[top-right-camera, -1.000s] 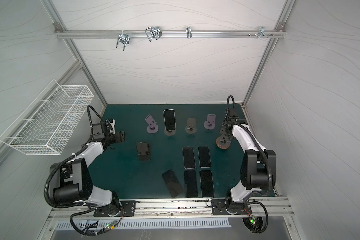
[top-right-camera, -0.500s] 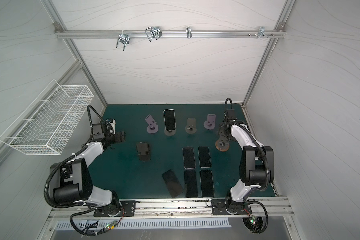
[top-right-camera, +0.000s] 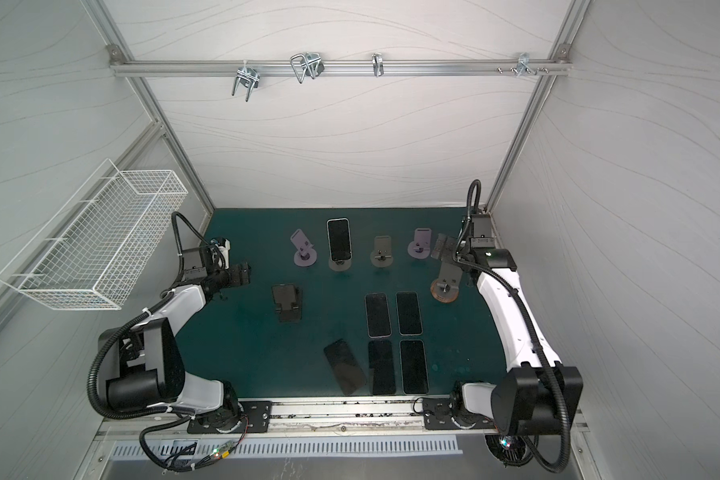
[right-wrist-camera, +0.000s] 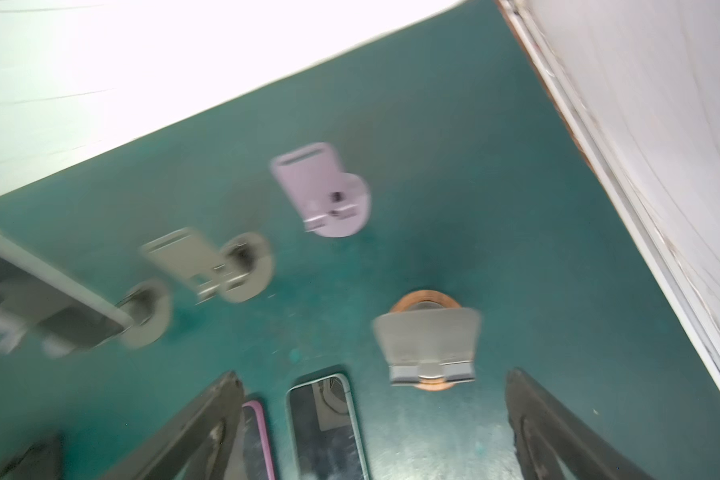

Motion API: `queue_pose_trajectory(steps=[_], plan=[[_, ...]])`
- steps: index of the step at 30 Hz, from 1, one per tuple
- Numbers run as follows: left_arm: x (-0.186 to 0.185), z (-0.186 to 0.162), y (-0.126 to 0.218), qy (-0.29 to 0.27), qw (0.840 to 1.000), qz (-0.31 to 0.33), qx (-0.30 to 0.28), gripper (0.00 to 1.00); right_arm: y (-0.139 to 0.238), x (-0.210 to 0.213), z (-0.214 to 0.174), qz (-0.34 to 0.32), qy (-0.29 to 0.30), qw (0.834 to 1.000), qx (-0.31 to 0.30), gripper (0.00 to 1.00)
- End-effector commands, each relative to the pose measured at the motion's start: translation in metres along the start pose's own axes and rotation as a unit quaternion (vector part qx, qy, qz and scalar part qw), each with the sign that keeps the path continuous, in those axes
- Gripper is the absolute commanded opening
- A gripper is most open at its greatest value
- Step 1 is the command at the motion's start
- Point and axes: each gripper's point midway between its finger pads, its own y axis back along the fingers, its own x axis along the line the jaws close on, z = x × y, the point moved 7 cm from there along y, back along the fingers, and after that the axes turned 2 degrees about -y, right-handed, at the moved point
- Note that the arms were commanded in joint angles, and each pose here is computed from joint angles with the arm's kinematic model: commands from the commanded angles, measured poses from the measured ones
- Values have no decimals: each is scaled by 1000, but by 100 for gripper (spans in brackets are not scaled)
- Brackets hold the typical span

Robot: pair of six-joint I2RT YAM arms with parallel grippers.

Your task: Remove the phone from the phone stand

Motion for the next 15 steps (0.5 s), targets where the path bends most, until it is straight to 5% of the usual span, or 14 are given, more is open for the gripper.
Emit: queue_pose_trajectory(steps=[1, 15], plan=[[0, 10, 7, -10, 999, -10, -30, 92, 3, 30, -1, 34, 37, 999, 17, 99], [0, 7, 13, -6, 999, -26, -46, 100, -35, 169, -6, 111, 110, 988, 9, 99]])
